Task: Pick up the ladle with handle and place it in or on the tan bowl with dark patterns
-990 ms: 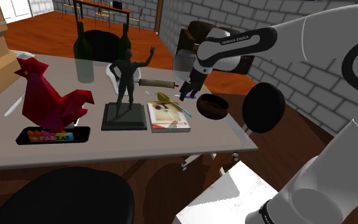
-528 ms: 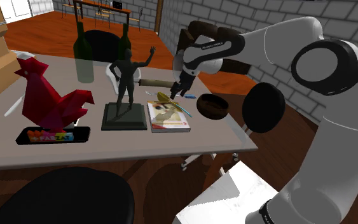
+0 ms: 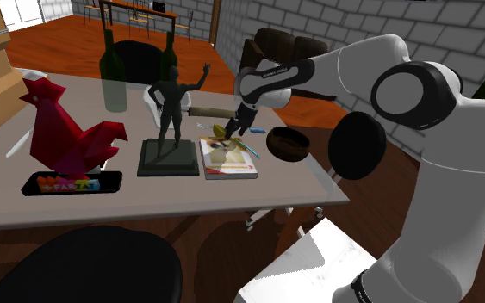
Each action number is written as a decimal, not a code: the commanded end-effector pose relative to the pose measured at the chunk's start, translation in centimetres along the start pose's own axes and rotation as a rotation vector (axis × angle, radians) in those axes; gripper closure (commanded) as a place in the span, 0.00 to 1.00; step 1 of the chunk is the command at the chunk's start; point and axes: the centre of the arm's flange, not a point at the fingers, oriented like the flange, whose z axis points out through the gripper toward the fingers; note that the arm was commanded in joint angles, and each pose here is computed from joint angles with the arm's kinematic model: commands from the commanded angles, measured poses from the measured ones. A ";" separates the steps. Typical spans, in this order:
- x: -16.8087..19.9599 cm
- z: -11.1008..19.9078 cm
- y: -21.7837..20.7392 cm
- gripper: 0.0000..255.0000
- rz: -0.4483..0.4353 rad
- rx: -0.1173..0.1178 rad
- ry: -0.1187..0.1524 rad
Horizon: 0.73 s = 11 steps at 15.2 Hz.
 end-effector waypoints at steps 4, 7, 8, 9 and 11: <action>0.1 0.9 0.0 0.00 0.000 0.000 0.001; 0.1 0.9 0.0 0.00 0.000 0.000 0.001; 0.1 0.9 0.0 0.00 0.000 0.000 0.000; 0.1 0.9 0.0 1.00 0.000 0.000 0.000; 0.1 0.9 0.0 1.00 0.000 0.000 0.000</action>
